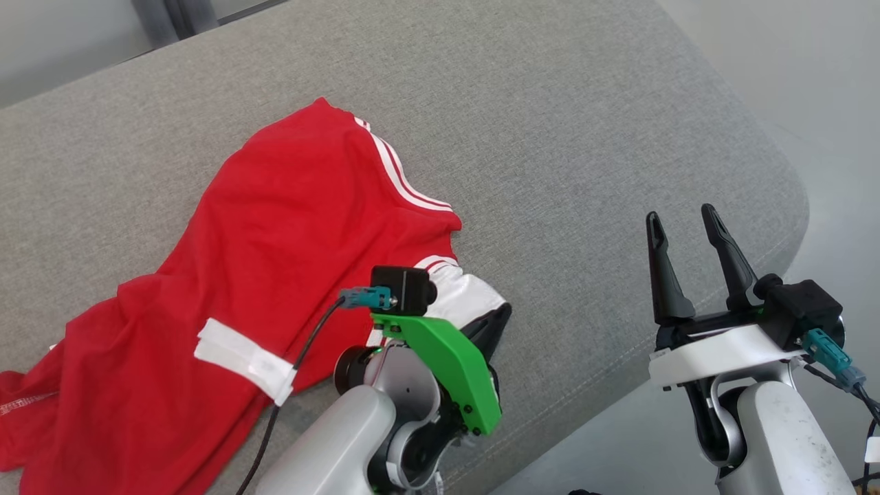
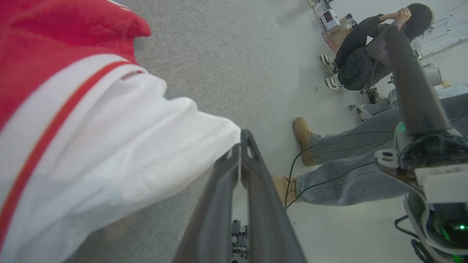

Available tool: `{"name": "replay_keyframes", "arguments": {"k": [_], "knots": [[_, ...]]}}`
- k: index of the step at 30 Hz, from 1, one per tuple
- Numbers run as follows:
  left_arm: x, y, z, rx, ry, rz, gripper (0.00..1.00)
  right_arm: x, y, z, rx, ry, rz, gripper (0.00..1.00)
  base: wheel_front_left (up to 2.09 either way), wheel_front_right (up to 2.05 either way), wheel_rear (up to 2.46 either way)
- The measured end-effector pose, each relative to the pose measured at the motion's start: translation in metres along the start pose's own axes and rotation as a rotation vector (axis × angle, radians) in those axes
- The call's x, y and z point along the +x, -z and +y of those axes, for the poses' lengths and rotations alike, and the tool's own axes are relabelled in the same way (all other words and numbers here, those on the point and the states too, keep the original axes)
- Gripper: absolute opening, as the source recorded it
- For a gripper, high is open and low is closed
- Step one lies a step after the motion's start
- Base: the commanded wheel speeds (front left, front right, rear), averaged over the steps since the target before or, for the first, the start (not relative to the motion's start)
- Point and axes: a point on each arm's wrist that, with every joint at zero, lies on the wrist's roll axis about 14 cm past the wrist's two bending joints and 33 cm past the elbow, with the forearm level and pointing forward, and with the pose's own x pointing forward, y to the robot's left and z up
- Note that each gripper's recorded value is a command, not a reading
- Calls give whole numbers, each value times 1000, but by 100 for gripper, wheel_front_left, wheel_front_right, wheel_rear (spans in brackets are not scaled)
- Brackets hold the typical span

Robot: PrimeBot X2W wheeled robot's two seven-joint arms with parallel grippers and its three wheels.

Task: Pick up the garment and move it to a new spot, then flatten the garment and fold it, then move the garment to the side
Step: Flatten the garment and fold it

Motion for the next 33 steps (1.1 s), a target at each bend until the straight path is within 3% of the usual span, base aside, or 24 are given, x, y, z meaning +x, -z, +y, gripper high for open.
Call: {"name": "replay_keyframes", "arguments": {"k": [5,14,15,16,17,25,30,33], "knots": [[14,3,-23,29,60,41,0,-5,0,-6,3,19,6,100,0,0,0],[36,18,-23,41,44,80,0,-10,3,-17,7,56,23,100,0,0,0],[38,19,-20,35,32,83,35,-10,4,-17,8,58,27,100,0,0,0],[39,23,-18,32,29,96,96,-10,5,-17,8,59,30,100,0,0,0],[40,27,-17,31,29,113,100,-10,6,-17,7,60,33,100,0,0,0],[31,30,-42,-14,123,137,100,-2,8,-18,-24,58,35,100,0,0,0],[11,-27,-56,-46,183,-82,100,11,3,-8,-59,13,9,100,0,0,0],[-14,-72,-32,16,103,-271,100,19,-1,-3,-85,-25,-10,100,0,0,0]]}}
